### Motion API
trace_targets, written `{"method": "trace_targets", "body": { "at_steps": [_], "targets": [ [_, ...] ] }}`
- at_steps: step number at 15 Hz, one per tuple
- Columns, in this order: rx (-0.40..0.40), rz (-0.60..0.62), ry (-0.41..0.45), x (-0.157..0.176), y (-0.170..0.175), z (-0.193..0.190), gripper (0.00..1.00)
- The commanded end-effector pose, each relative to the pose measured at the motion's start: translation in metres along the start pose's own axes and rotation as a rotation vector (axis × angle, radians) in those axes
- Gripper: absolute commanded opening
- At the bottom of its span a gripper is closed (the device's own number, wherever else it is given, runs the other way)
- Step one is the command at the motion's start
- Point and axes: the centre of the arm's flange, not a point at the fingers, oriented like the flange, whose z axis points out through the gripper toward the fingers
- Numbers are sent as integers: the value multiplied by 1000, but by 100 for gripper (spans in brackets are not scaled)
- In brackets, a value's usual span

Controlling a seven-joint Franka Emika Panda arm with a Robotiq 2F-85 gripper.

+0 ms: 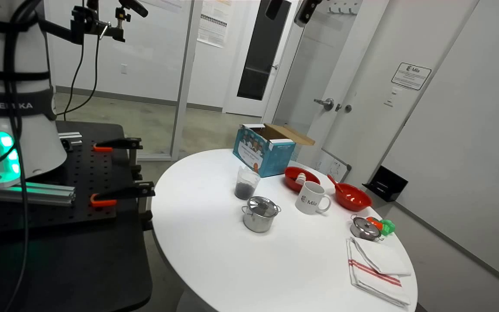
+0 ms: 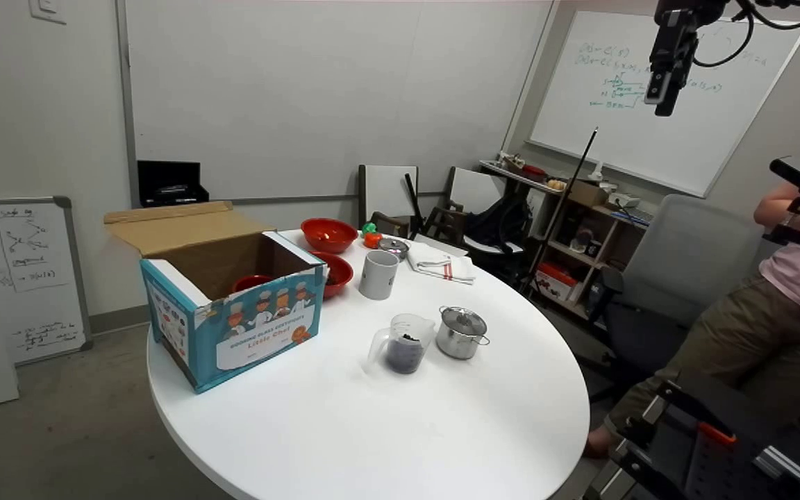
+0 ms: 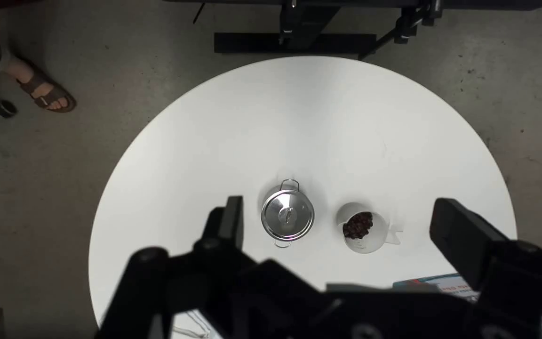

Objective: Remove the lid from the pot and put some of the object from the measuring cup into the pot, and put the lid back on

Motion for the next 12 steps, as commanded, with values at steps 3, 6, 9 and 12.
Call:
{"method": "trace_targets", "body": {
  "at_steps": [3,6,9,12],
  "targets": [
    [0,0,0,0,0,0,100],
    [0,0,0,0,0,0,100],
    [-1,14,3,1,1,5,100],
    [56,141,89,9,6,21,100]
  ]
}}
